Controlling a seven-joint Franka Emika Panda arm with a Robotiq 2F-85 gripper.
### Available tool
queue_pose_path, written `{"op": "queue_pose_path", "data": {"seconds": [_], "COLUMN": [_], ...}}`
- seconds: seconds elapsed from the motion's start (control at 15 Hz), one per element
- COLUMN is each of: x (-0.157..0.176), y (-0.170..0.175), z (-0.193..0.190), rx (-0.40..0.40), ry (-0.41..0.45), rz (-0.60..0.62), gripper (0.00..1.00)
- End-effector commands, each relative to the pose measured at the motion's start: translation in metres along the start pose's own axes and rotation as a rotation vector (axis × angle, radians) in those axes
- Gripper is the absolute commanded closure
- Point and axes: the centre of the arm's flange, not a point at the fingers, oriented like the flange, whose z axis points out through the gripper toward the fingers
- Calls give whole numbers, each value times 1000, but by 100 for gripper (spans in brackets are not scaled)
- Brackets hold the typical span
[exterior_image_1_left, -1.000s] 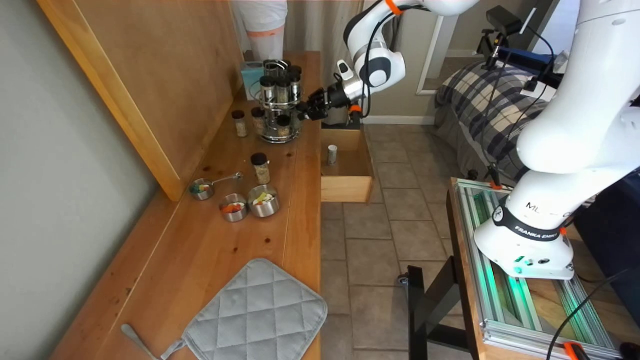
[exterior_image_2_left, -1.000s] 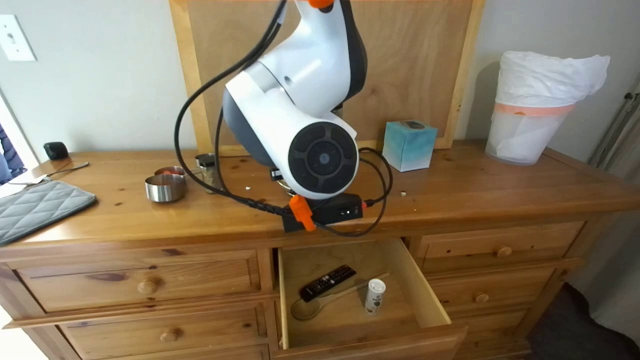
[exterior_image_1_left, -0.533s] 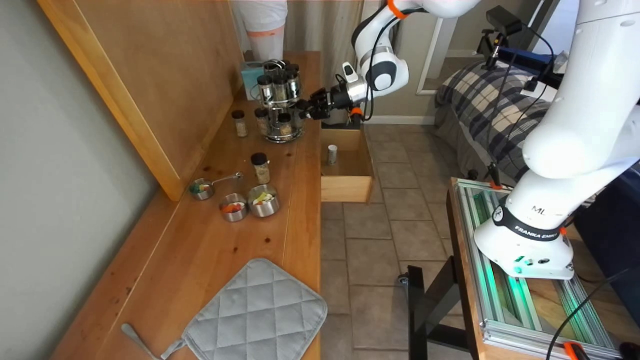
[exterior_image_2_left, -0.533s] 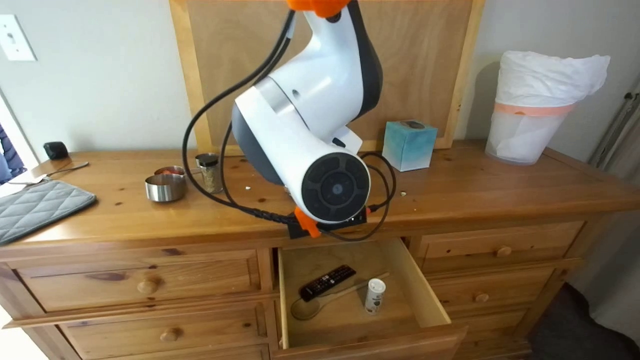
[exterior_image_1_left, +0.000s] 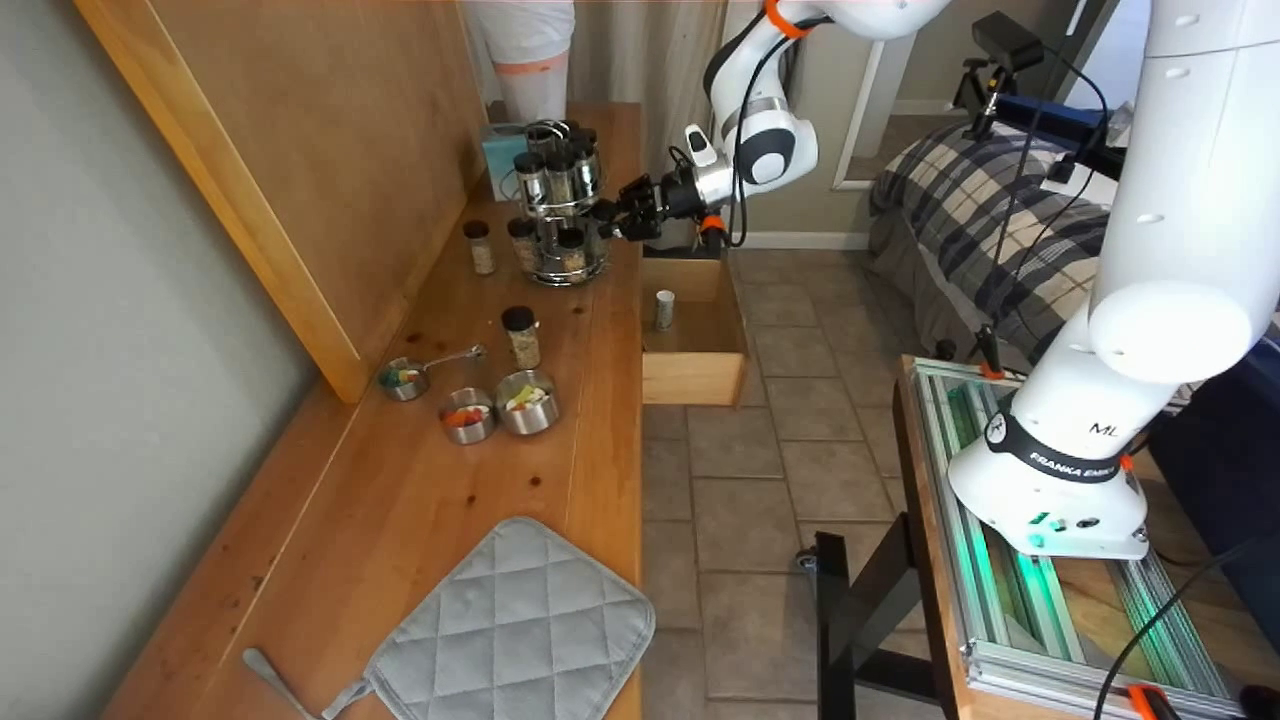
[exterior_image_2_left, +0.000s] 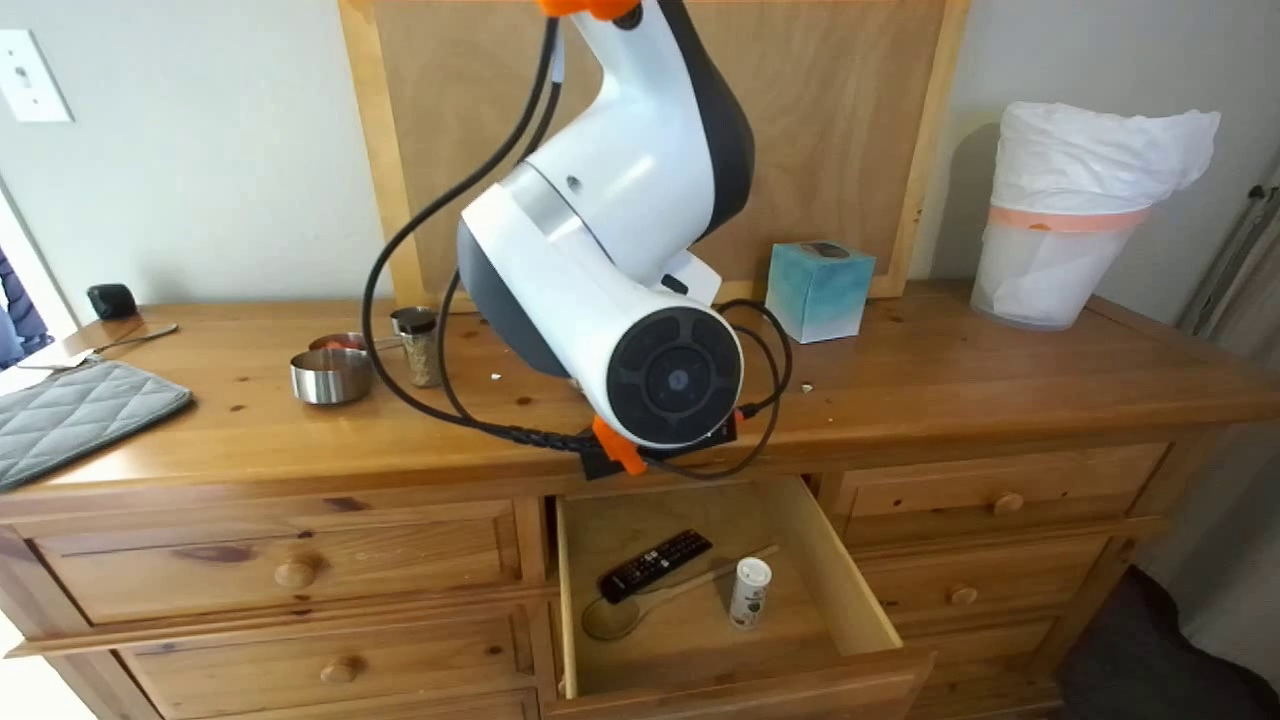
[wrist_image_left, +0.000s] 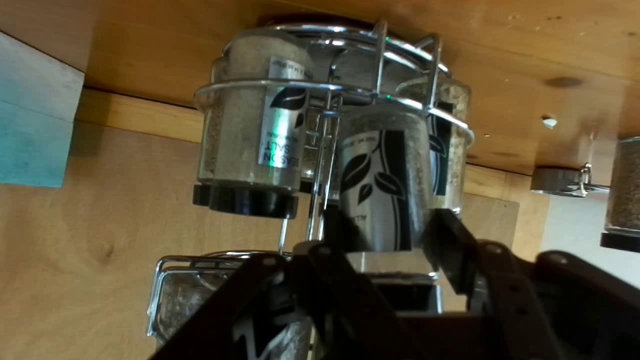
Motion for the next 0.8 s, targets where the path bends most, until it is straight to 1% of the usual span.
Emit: {"op": "queue_pose_path", "data": {"seconds": [0.0,0.47,0.73], "x": [29,41,49], "y": [-9,-13,-13], "z": [-20,-35,-39], "rx": [-20,-40,-51], "ry": [56,69,90], "rz": [-50,-114,-119], "gripper": [77,77,77]}}
